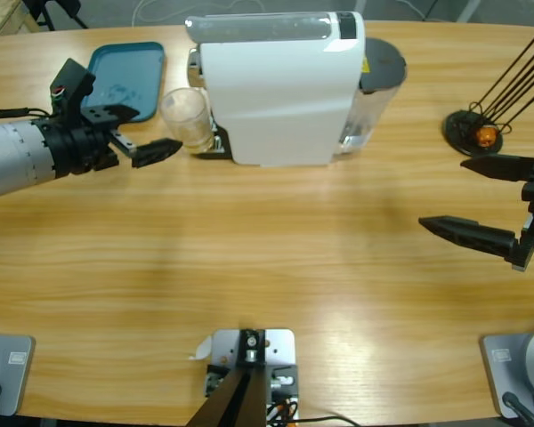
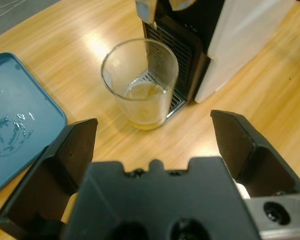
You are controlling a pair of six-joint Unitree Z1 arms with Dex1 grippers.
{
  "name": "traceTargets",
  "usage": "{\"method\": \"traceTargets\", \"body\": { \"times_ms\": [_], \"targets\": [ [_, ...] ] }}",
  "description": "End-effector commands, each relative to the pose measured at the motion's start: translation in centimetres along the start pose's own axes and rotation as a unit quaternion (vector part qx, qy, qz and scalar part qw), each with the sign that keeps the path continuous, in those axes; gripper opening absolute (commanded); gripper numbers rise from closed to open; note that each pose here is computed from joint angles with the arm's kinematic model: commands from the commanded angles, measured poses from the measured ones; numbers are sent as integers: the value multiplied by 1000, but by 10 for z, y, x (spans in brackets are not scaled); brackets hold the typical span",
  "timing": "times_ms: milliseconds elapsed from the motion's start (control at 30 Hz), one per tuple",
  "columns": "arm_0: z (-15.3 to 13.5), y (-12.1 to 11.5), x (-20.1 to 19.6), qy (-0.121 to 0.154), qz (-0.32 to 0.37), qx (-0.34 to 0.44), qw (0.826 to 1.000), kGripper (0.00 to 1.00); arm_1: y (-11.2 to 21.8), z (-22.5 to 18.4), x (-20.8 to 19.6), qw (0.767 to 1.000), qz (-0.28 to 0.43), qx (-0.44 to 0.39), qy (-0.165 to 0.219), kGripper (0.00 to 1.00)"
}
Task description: Pour coffee
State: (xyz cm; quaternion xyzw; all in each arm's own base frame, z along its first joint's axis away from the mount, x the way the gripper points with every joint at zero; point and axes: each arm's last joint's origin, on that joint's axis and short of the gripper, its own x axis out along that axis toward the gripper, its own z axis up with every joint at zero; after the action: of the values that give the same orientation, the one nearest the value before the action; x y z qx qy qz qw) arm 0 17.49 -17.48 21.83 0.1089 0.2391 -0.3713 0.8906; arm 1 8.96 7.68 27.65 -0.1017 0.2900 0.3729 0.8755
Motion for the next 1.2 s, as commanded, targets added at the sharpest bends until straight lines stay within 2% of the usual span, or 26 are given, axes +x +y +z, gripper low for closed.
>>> {"method": "traceTargets", "body": {
  "times_ms": [33,267,633,900,1200],
  "targets": [
    [-12,9,25,19,-11,-14,1000,991,1,-7,10,1000,9,5,28,1000],
    [-17,10,37,21,-30,-18,999,991,1,-7,11,999,10,6,30,1000],
    [2,27,67,-6,-48,-31,998,991,1,-7,12,999,10,6,33,1000],
    [-4,28,86,11,-66,-34,997,991,0,-7,13,999,9,6,32,1000],
    [-7,35,89,15,-64,-40,997,987,0,-6,15,999,10,6,35,1000]
  ]
}}
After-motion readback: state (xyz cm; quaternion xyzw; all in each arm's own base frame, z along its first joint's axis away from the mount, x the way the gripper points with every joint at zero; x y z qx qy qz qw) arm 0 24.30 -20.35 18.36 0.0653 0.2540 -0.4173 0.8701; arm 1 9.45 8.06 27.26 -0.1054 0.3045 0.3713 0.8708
